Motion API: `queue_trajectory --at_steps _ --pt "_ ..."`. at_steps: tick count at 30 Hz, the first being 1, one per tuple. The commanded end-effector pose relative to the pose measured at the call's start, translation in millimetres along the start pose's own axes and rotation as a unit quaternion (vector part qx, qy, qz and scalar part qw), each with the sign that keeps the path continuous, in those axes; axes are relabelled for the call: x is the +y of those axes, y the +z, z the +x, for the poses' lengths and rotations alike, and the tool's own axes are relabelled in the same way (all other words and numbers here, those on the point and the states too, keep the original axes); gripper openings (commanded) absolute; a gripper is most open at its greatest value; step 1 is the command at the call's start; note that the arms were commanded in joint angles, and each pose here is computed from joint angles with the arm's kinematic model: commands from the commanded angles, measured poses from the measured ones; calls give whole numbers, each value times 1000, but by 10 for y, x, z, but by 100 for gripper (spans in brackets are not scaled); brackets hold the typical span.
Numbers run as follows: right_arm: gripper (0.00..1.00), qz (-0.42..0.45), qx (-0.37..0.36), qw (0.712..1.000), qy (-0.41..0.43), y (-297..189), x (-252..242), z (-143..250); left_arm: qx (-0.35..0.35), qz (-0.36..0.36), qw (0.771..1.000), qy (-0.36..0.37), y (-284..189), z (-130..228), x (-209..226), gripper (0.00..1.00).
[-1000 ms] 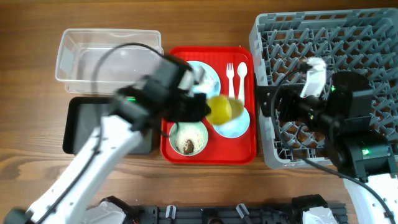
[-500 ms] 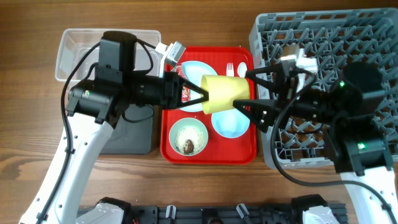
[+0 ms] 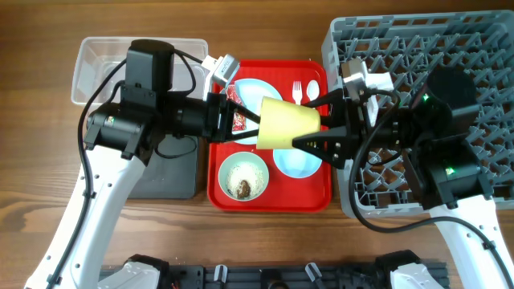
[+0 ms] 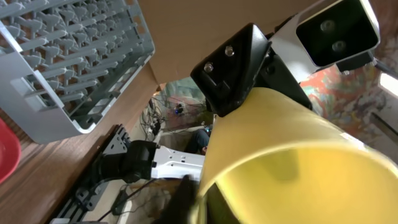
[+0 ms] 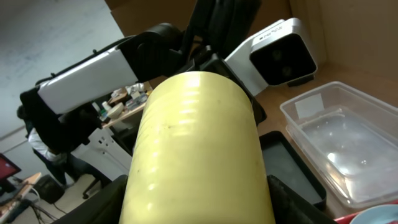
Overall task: Sort waste into correct bins and load items into the dishwasher rack
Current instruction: 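Place the yellow cup into the rack with the right gripper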
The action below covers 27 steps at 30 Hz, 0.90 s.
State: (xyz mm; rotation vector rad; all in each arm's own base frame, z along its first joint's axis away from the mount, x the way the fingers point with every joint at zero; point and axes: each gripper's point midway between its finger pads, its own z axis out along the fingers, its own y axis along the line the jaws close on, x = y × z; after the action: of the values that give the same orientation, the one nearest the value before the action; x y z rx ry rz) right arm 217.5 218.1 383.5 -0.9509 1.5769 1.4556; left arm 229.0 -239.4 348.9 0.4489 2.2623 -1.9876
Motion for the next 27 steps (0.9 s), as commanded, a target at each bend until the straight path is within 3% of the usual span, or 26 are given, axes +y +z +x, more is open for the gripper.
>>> queue_trajectory --at_steps 1,4,6,8,12,16,20,24,27 --pt "53 3 -4 1000 -11 -18 56 -60 6 10 1000 9 2 18 -77 25" --pt "51 15 -10 1000 -18 -56 70 -91 6 10 1000 11 2 18 -77 27" --pt "51 27 -16 999 -22 -89 77 -116 4 9 1000 14 1 10 -79 56" --pt "51 58 -25 998 -21 -157 30 -142 -2 2 1000 16 -7 -15 -55 71" --pt "50 208 -51 977 6 -490 -307 -121 -26 -15 999 13 -100 -107 19 79" --pt "47 395 -56 915 62 -1032 -671 115 -49 -23 999 9 -225 -192 65 86" --pt "45 544 -19 823 160 -1533 -863 640 -57 -27 998 8 -265 -220 85 88" --pt "45 641 33 722 258 -1922 -937 1177 -68 -44 997 7 -273 -257 146 89" --pt "45 672 75 671 304 -2069 -985 1453 -71 -51 996 7 -275 -270 169 90"
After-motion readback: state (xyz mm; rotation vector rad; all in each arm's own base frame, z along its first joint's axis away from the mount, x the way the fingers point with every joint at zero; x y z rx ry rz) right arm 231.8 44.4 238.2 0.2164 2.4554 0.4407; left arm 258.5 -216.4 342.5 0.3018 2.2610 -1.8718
